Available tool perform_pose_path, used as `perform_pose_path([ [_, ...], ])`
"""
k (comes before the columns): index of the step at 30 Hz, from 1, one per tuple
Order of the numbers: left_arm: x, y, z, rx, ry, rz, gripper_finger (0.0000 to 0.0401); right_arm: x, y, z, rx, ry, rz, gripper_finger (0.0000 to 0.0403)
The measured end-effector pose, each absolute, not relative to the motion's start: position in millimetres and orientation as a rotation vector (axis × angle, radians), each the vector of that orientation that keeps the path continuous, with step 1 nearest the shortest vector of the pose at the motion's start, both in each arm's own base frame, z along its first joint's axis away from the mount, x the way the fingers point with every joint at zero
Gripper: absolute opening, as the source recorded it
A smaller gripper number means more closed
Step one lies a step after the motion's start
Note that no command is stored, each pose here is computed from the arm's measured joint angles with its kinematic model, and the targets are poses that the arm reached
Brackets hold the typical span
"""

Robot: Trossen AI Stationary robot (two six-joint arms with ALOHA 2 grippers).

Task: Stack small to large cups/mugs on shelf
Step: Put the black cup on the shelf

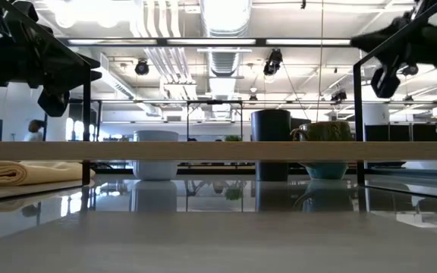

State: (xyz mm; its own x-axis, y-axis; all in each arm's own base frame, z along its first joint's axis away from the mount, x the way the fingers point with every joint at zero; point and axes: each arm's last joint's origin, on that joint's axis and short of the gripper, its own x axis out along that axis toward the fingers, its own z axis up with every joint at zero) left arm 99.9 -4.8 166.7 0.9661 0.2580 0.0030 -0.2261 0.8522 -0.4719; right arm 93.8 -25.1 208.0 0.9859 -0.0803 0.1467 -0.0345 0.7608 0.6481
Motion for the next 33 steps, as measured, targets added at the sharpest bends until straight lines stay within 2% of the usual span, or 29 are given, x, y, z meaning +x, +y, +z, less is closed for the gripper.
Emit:
perform_pose_path([
  [6, 100, -5, 167, -0.488, -0.066, 0.255, 0.0084, 80, -21, 255, 0.741, -0.297, 0.019, 0.0009],
  [12, 100, -5, 167, -0.488, -0.067, 0.256, 0.0084, 57, -22, 314, 0.747, -0.639, -0.154, 0.0009],
  [15, 100, -5, 167, -0.488, -0.066, 0.256, 0.0084, 59, -23, 339, 0.685, -0.652, -0.179, 0.0009],
  [17, 100, -5, 167, -0.488, -0.066, 0.256, 0.0084, 68, -26, 351, 0.679, -0.563, -0.208, 0.0011],
  [20, 100, -5, 167, -0.488, -0.067, 0.256, 0.0084, 97, -37, 351, 0.715, -0.201, -0.403, 0.0032],
  [23, 100, -5, 167, -0.488, -0.066, 0.257, 0.0084, 111, -50, 346, 0.695, 0.171, -0.691, 0.0068],
  [27, 100, -5, 167, -0.488, -0.067, 0.257, 0.0084, 119, -62, 339, 0.701, 0.55, -0.886, 0.0122],
  [29, 100, -5, 167, -0.488, -0.067, 0.257, 0.0084, 124, -67, 336, 0.706, 0.643, -0.909, 0.0147],
  [33, 100, -5, 167, -0.488, -0.066, 0.257, 0.0084, 128, -79, 331, 0.74, 0.687, -0.919, 0.0181],
])
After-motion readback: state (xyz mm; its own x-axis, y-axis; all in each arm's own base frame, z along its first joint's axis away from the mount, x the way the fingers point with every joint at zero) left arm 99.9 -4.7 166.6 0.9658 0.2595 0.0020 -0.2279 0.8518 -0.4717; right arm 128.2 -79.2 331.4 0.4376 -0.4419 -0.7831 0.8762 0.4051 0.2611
